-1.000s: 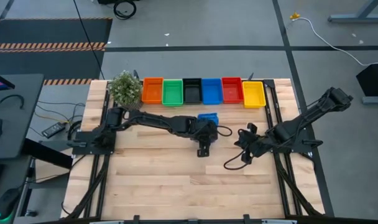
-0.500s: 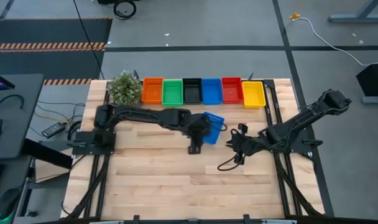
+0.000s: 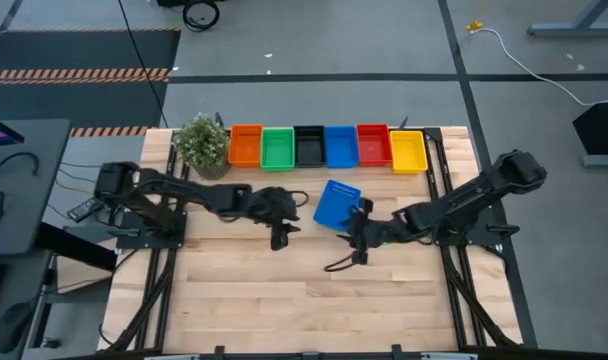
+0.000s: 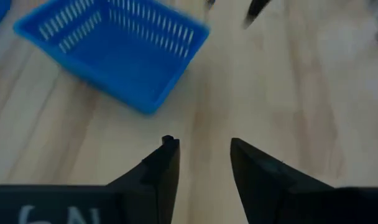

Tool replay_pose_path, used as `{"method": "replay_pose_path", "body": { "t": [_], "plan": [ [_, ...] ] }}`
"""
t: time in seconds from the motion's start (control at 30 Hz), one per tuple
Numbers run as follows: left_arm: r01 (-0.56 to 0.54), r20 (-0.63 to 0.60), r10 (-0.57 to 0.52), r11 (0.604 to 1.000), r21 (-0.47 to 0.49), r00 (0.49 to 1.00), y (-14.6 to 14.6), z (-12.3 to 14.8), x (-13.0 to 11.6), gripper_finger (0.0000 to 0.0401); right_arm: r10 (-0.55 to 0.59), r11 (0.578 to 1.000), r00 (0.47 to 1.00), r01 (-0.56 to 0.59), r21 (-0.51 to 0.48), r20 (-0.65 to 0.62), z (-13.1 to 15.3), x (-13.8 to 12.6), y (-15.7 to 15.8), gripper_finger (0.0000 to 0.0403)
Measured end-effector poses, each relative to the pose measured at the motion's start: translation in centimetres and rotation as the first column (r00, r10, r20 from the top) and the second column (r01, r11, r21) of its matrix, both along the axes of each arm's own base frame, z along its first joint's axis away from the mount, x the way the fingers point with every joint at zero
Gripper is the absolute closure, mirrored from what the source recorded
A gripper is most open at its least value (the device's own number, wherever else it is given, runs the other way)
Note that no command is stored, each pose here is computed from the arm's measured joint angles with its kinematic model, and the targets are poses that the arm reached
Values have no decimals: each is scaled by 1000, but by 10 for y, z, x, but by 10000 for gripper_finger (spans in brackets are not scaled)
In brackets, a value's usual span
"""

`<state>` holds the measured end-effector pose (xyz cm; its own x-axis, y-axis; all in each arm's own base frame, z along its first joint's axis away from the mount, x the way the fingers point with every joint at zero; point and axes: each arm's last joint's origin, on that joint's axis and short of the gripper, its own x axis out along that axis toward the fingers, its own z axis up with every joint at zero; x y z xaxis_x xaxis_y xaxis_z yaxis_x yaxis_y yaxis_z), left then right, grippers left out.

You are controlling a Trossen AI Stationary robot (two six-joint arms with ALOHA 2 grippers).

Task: Stack baskets by color
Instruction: Stack the bottom blue bin on top of the top blue bin

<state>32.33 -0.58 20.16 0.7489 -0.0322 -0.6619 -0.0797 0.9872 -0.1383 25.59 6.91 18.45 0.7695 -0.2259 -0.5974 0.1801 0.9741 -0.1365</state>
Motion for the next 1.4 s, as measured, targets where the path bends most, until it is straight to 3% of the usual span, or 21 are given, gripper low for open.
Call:
{"method": "replay_pose_path", "body": {
  "t": [0.17, 0.37, 0.5, 0.77, 1.1, 1.27, 1.4],
  "plan": [
    [-86, 138, 91, 995, -45, 986, -2, -24, -24, 257, -54, 998, 993, 52, -24, -109, 1, 29, -4, 240],
    [-158, 188, 171, 984, -79, 967, -8, -48, -45, 257, -95, 995, 971, 94, -16, -218, -7, 51, -9, 239],
    [-168, 207, 184, 982, -90, 961, -11, -54, -48, 258, -89, 994, 958, 103, 40, -273, -23, 55, -16, 240],
    [-159, 248, 174, 984, -79, 953, -13, -55, -41, 259, -147, 984, 930, 171, 42, -336, -40, 58, -27, 268],
    [-149, 274, 162, 987, -67, 948, -14, -54, -38, 259, -98, 994, 927, 106, 3, -363, -39, 55, -26, 392],
    [-150, 271, 162, 986, -67, 949, -14, -54, -38, 259, -39, 999, 928, 33, -23, -371, -31, 51, -23, 395],
    [-150, 269, 163, 986, -67, 949, -14, -54, -39, 259, 25, 998, 935, -47, -52, -353, -9, 42, -20, 397]
  ]
}}
